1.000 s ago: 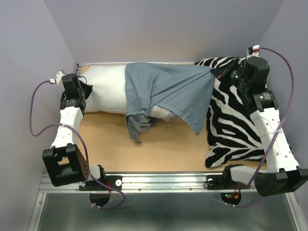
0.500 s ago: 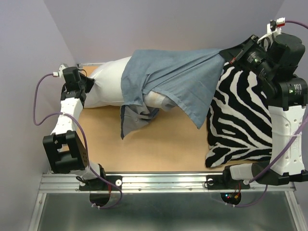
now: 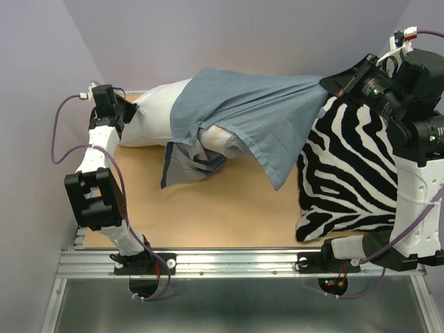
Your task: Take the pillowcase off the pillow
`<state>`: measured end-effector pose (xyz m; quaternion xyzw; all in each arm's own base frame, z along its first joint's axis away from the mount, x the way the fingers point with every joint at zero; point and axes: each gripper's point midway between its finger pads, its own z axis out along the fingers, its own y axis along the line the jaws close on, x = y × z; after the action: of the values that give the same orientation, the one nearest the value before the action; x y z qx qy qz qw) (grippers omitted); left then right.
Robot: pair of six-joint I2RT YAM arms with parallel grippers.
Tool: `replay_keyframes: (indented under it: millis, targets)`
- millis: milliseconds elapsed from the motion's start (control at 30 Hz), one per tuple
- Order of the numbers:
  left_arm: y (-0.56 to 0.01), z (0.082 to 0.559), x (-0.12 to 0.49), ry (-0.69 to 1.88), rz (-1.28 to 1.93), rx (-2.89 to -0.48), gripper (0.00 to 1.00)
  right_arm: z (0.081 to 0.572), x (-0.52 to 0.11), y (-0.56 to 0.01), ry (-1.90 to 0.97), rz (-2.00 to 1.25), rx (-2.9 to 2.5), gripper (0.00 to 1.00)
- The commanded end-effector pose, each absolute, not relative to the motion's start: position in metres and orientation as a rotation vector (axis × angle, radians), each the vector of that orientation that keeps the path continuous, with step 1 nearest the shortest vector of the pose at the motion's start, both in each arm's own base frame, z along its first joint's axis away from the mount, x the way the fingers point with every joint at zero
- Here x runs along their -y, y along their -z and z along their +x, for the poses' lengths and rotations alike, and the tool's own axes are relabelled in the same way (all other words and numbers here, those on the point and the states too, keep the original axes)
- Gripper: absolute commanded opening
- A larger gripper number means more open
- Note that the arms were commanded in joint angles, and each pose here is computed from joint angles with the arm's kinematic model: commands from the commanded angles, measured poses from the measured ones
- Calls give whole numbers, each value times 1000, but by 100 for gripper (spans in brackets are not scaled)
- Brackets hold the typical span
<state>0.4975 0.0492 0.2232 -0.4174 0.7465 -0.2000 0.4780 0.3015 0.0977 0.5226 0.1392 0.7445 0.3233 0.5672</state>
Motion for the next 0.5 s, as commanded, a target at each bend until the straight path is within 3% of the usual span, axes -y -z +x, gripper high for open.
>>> replay_keyframes:
  millis: [0, 467]
  targets:
    - [-197, 488, -167, 4, -1213, -1696, 0, 216, -44, -669, -621, 298, -1175, 0]
    - [-184, 515, -191, -100, -1237, -1734, 0, 162, -49, -682, -676, 252, -1105, 1]
